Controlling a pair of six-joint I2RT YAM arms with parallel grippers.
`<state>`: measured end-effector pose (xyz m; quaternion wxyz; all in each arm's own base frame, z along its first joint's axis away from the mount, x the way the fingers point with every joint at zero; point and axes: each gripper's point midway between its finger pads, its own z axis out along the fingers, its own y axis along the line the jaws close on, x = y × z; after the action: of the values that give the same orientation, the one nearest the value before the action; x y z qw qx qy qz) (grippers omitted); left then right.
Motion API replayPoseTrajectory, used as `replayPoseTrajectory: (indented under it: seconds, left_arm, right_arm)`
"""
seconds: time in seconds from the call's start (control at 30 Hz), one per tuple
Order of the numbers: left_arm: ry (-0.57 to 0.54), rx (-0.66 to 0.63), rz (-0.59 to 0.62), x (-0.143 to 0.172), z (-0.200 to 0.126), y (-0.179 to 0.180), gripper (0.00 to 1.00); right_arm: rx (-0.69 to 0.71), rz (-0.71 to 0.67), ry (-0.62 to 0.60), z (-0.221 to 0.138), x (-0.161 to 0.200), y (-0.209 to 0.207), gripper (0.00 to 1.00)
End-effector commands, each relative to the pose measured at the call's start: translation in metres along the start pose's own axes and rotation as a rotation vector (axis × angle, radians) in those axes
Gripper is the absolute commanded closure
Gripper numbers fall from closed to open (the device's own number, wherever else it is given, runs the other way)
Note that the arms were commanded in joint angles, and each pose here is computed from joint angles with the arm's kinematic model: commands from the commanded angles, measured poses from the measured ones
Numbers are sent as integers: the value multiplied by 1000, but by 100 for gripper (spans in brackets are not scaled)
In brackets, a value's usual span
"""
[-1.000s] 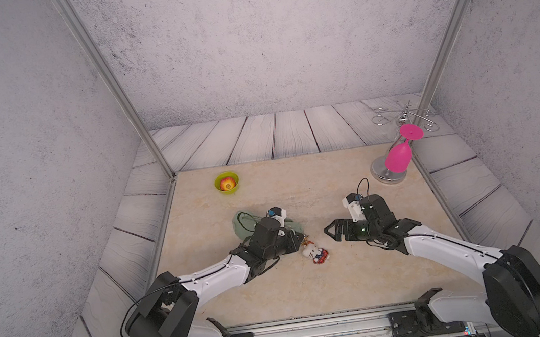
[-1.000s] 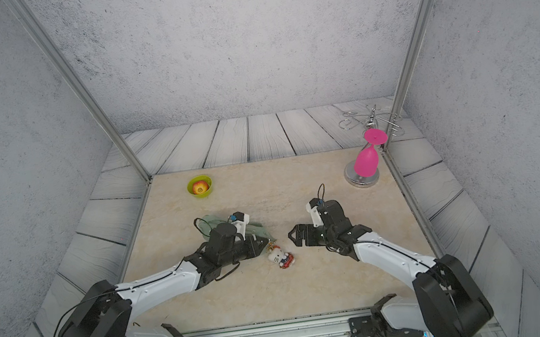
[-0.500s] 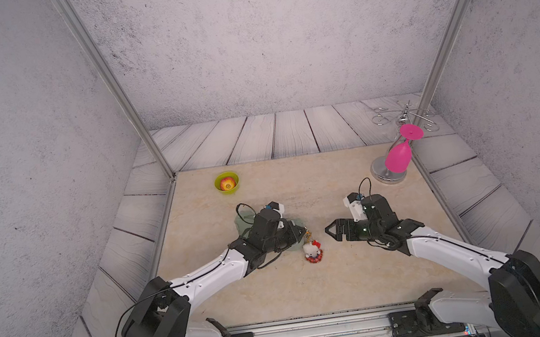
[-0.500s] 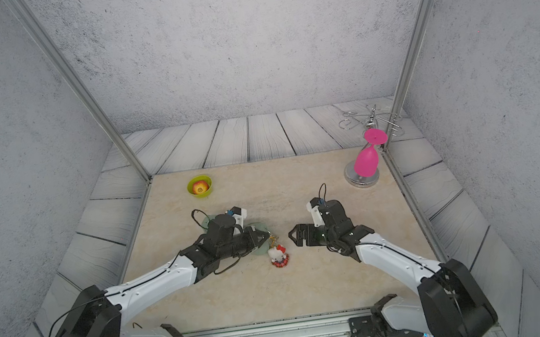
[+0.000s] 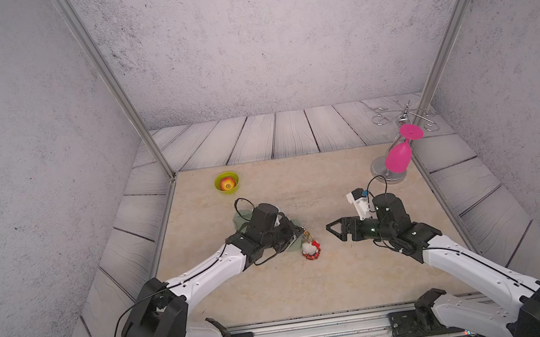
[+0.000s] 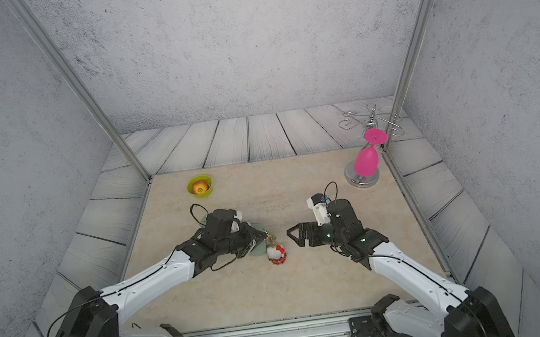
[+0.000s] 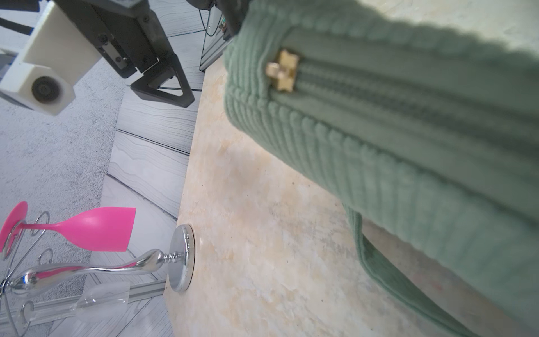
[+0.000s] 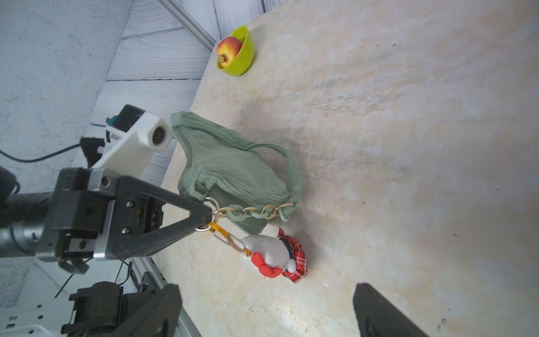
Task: Remove the decoration from the bag
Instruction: Pick up the bag from the center of the board.
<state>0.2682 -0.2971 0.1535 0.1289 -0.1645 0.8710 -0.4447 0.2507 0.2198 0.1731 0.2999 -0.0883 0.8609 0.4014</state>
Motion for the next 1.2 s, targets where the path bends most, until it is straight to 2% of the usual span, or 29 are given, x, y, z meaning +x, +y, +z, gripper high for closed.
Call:
replayPoseTrajectory:
  seconds: [0.0,0.23,0.47,0.63,0.93,1.17]
  left_arm:
    - [-3,22,-81,-6,-8,-13,100]
    - [1,52,-157,-12,-16,-25,100]
    - [22,81,-253,-16,-20,-30,100]
    - [36,119,-280,-19,-25,-40,100]
    - [56,170,-250,-24,-34,-49,100]
    - [183,234,-156,-14,-26,-60,100]
  right_arm:
    - [-61,-44,28,2,9,13,5]
    - [17,-91,-14,3,5,7,6]
    - [117,-230,-68,6,1,4,8]
    - [117,-294,-117,6,-2,9,9]
    - [56,-343,-150,5,-5,26,9]
    - [12,-379,-140,14,-9,36,9]
